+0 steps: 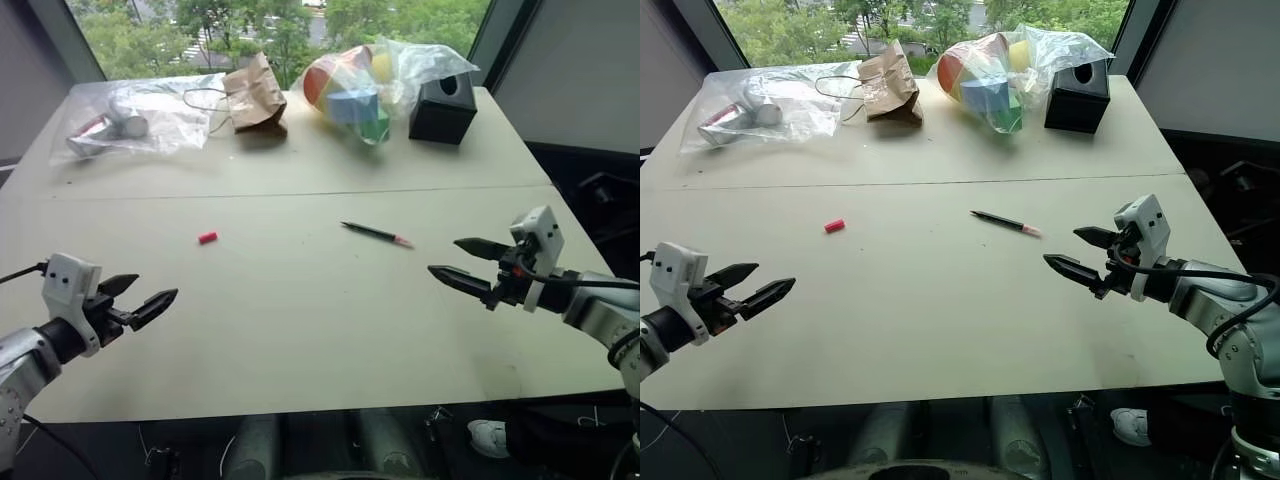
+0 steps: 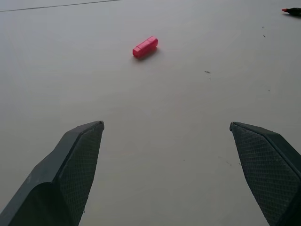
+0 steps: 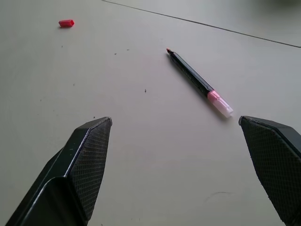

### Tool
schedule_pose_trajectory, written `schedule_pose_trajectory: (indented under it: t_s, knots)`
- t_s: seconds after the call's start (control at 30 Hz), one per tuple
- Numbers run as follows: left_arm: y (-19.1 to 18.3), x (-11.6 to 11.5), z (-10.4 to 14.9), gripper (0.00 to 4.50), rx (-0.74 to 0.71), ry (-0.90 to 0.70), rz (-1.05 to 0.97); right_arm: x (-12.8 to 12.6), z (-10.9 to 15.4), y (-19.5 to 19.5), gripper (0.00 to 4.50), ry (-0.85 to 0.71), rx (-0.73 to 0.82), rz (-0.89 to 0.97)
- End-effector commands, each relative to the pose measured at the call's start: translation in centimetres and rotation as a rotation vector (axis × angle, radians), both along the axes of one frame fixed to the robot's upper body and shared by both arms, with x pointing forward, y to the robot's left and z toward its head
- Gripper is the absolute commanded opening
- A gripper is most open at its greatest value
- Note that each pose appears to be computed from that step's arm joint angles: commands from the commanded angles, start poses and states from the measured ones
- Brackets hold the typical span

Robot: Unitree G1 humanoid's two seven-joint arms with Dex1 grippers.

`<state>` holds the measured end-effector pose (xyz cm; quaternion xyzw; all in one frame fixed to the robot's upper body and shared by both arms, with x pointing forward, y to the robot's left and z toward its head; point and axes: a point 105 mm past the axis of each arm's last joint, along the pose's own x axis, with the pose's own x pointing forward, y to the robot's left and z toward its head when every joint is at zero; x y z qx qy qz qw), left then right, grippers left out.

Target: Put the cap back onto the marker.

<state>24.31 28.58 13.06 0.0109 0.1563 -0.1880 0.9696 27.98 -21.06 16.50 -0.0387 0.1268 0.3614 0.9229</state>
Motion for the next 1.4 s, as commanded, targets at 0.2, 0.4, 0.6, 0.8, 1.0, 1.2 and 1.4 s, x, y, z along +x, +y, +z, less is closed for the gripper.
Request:
schedule_pose_trajectory:
  t_s: [0.2, 0.4, 0.6, 0.8, 1.0, 1.2, 1.4]
  knots:
    - [1.4, 1.2, 2.8, 4.50, 0.083, -0.087, -0.021, 0.5, 0.8, 0.0, 4.46, -0.055, -0.010, -0.007]
    - [-0.1, 4.0, 6.4, 4.50, 0.136, -0.172, -0.233, 1.5, 1.6, 0.3, 4.46, -0.076, -0.017, 0.017]
    - [-1.7, 5.3, 6.0, 4.50, 0.229, -0.066, -0.497, 2.9, 2.1, 0.6, 4.46, -0.091, -0.035, 0.046]
    - [-2.0, 7.9, 5.3, 4.50, 0.300, -0.044, -0.602, 7.1, 1.1, 1.5, 4.46, -0.109, -0.083, 0.072]
    - [-2.6, 8.6, 5.0, 4.50, 0.303, -0.039, -0.659, 10.7, -0.2, 4.9, 4.46, -0.137, -0.097, 0.174]
    - [-3.7, 8.9, 6.0, 4.50, 0.255, -0.072, -0.674, 12.8, -1.4, 7.0, 4.46, -0.153, -0.165, 0.251]
    - [-3.5, 8.7, 6.7, 4.50, 0.231, -0.086, -0.654, 13.1, -2.7, 7.4, 4.46, -0.099, -0.208, 0.314]
